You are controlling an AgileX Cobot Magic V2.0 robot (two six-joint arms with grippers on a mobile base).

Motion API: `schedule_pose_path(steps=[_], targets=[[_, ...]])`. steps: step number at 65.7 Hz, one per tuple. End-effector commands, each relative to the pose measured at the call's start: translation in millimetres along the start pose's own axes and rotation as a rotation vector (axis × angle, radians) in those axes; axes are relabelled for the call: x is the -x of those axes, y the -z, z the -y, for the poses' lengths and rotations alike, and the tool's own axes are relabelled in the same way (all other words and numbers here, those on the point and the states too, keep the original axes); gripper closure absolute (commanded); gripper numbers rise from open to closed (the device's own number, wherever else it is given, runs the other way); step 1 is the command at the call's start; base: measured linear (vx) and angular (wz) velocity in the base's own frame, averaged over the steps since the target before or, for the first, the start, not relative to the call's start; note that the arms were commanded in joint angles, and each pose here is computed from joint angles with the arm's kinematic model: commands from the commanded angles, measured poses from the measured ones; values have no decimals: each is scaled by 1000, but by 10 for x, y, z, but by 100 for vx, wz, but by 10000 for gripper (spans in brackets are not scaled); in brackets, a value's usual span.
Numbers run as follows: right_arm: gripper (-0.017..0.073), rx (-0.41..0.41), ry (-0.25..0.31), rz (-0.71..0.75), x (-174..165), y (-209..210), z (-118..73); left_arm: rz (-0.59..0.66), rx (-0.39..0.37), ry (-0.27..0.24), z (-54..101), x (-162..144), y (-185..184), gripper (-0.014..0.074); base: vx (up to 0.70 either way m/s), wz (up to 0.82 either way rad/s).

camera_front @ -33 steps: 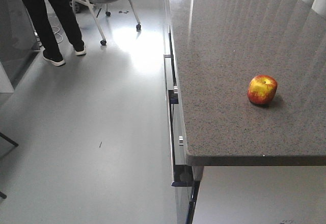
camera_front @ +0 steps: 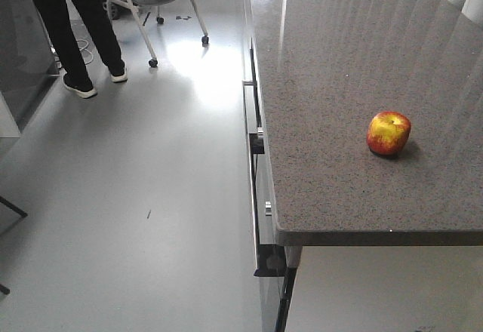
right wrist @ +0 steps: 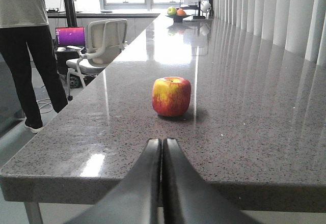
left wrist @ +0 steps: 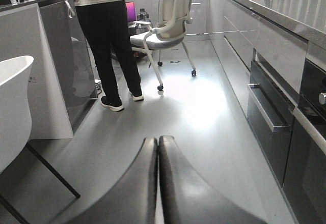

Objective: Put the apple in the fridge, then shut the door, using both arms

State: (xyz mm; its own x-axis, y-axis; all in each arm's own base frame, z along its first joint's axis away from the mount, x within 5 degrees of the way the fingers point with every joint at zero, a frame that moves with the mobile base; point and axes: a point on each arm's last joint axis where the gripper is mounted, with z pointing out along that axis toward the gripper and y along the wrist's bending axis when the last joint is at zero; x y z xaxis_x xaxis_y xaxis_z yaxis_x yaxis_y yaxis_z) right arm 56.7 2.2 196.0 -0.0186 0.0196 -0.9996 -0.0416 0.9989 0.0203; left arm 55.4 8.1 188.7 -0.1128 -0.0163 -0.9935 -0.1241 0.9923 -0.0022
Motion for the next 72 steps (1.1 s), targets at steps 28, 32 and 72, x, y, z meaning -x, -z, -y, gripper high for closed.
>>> schedule_pose_path(steps=[28,32,72], targets=[[562,7,16,89,88,15,-7,98,-18,9,14,123,27,599,0,0],[562,7,16,97,96,16,-7,98,-18,9,14,123,27,599,0,0],[561,51,-225,214,991,210,-38,98,-18,9,14,123,27,599,0,0]])
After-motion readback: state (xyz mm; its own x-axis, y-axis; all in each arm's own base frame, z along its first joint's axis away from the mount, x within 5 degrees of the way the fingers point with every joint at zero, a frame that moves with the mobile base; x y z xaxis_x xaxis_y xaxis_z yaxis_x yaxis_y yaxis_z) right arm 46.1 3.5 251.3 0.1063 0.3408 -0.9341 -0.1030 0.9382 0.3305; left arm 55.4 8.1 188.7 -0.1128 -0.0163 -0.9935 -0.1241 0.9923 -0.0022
